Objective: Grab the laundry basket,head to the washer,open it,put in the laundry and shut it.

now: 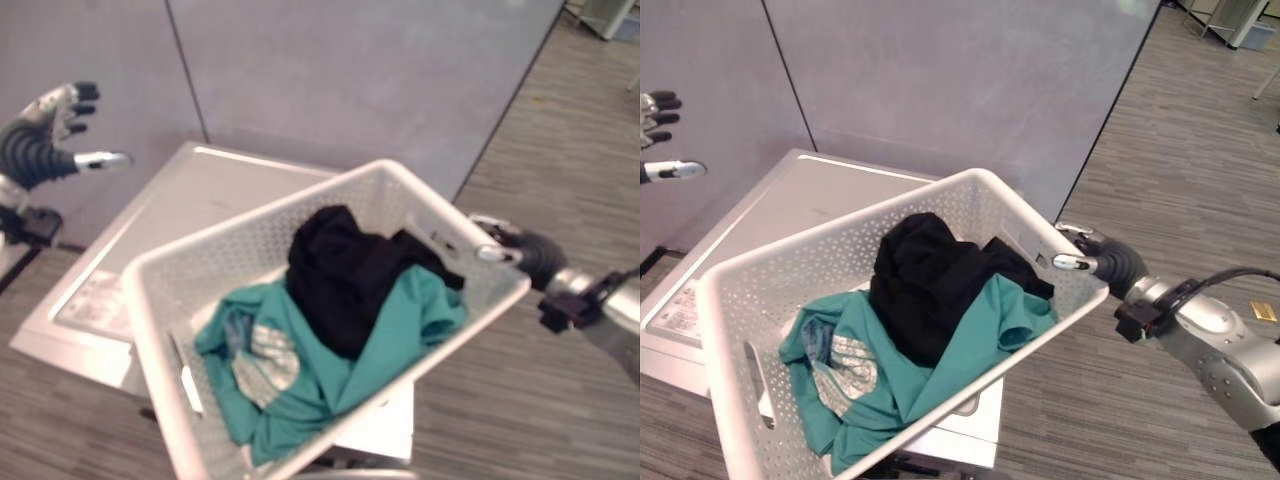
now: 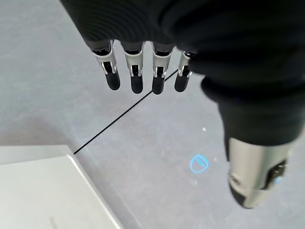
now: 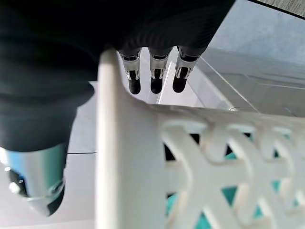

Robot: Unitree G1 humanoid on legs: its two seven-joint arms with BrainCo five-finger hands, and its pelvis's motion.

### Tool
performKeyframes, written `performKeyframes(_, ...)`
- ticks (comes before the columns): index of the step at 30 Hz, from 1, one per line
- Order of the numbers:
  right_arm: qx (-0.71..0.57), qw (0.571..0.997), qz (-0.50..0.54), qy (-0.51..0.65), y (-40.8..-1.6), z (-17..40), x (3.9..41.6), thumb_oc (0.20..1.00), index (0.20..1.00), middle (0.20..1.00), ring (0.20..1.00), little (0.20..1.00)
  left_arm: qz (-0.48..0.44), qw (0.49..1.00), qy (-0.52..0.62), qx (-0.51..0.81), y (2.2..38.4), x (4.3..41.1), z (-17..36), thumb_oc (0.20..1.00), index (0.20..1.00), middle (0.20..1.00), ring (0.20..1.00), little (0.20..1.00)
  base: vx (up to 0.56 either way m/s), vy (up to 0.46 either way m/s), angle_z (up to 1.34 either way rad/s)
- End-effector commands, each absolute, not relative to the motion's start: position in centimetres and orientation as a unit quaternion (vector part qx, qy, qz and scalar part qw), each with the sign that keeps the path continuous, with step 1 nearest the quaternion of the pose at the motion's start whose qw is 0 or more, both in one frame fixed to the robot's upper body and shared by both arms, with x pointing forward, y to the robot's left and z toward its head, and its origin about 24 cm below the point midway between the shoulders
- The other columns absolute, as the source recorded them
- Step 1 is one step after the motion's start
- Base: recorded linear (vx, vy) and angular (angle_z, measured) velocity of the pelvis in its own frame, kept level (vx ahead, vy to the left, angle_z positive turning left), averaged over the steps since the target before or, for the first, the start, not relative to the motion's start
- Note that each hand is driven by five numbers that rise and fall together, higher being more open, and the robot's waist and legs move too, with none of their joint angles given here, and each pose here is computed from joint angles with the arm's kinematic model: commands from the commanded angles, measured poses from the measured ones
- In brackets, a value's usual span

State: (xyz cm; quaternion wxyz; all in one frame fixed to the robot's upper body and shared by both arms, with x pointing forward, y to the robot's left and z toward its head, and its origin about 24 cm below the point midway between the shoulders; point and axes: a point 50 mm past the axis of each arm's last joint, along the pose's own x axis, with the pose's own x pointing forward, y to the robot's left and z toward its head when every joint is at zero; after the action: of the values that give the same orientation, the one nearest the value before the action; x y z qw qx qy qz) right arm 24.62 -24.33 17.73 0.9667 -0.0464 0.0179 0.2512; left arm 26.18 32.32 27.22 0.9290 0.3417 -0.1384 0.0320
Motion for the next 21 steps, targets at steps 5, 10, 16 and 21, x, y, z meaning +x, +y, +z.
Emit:
performKeyframes(5,-0.008,0.955,0.237,-0.177,-23.3,23.4,26.1,1.000,1.000,1.000,1.000,1.000,0.092,0.927,-0.194,0.309,33.4,25.4,27.9,1.000,1.000,1.000,1.000,1.000,0.01,0.008,0.02)
performKeyframes(10,0.030,0.957,0.187,-0.218,-24.2,23.4,27.0,1.000,1.000,1.000,1.000,1.000,0.111,0.926,-0.218,0.289,33.3,24.7,26.9,1.000,1.000,1.000,1.000,1.000,0.00,0.000,0.00)
performKeyframes(16,0.016,0.962,0.184,-0.202,-24.3,23.0,27.1,1.000,1.000,1.000,1.000,1.000,0.120,0.922,-0.228,0.288,33.5,24.2,26.8,1.000,1.000,1.000,1.000,1.000,0.00,0.000,0.00)
performKeyframes(21,0.012,0.966,0.178,-0.185,-24.6,22.6,27.1,1.000,1.000,1.000,1.000,1.000,0.116,0.924,-0.228,0.283,33.1,24.5,26.5,1.000,1.000,1.000,1.000,1.000,0.00,-0.006,0.05)
